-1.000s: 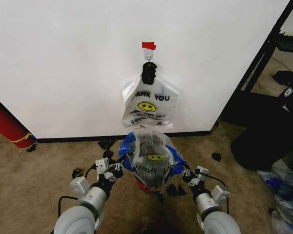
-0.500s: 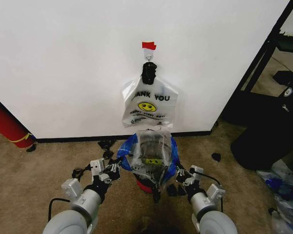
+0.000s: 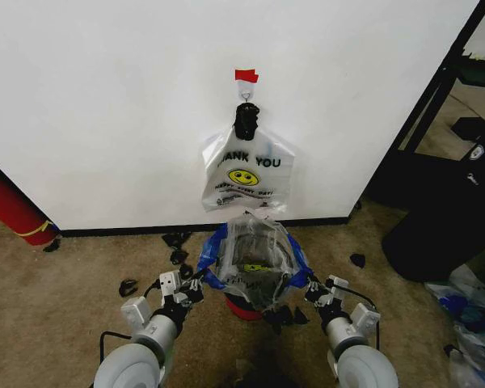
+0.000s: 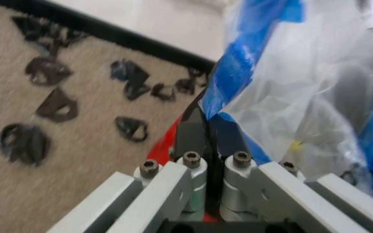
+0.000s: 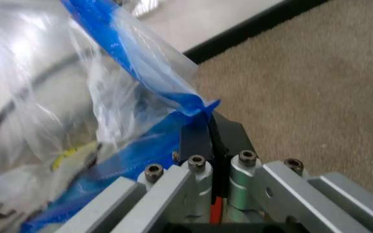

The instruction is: Pick up the garbage bag from the wall and place it over the trash bin.

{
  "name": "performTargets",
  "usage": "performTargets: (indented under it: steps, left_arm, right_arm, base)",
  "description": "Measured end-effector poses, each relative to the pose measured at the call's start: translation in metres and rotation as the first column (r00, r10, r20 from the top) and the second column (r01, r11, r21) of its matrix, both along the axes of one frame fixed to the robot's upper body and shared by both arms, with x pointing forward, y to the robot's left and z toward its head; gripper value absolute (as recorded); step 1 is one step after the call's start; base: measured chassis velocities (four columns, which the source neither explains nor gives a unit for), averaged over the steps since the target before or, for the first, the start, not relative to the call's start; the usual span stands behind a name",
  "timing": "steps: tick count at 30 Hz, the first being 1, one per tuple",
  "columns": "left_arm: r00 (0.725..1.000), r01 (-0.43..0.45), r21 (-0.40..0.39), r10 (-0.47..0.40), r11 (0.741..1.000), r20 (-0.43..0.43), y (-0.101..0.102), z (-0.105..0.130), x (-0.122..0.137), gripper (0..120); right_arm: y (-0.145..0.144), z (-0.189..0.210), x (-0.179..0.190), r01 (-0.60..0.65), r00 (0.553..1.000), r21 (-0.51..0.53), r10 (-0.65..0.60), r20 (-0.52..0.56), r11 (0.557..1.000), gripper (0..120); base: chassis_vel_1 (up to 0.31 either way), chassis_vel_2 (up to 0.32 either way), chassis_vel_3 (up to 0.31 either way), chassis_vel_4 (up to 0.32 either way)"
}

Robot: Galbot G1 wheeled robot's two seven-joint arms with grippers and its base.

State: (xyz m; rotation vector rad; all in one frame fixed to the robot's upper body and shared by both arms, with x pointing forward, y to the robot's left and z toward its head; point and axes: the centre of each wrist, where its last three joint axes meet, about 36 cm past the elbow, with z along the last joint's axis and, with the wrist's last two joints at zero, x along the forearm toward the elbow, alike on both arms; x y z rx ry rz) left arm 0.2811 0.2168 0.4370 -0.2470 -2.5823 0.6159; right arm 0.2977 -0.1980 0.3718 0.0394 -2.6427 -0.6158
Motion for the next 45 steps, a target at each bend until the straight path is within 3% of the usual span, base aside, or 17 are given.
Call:
performTargets:
  steps: [18, 35, 45]
  left_arm:
    - [0.991, 0.041, 0.066, -0.032, 0.997, -0.129, 0.003, -0.028, -0.025, 0]
    - [0.983, 0.084, 0.114, -0.064, 0.99, -0.171, 0.0, -0.056, -0.007, 0]
    - [0.985, 0.109, 0.172, -0.083, 0.979, -0.15, -0.01, -0.074, 0.012, 0]
  right_arm:
    - [0.002, -0.009, -0.005, -0.055, 0.998, -0.041, 0.053, -0.042, 0.998, 0]
    - [-0.006, -0.032, 0.027, -0.065, 0.992, -0.098, 0.054, -0.116, 0.993, 0]
    - [0.0, -0.04, 0.068, -0.056, 0.993, -0.125, 0.042, -0.114, 0.991, 0]
  base:
    - [0.0, 0.0, 0.0, 0.0]
    - [0.0, 0.0, 0.0, 0.0]
    - [0.0, 0.0, 0.0, 0.0]
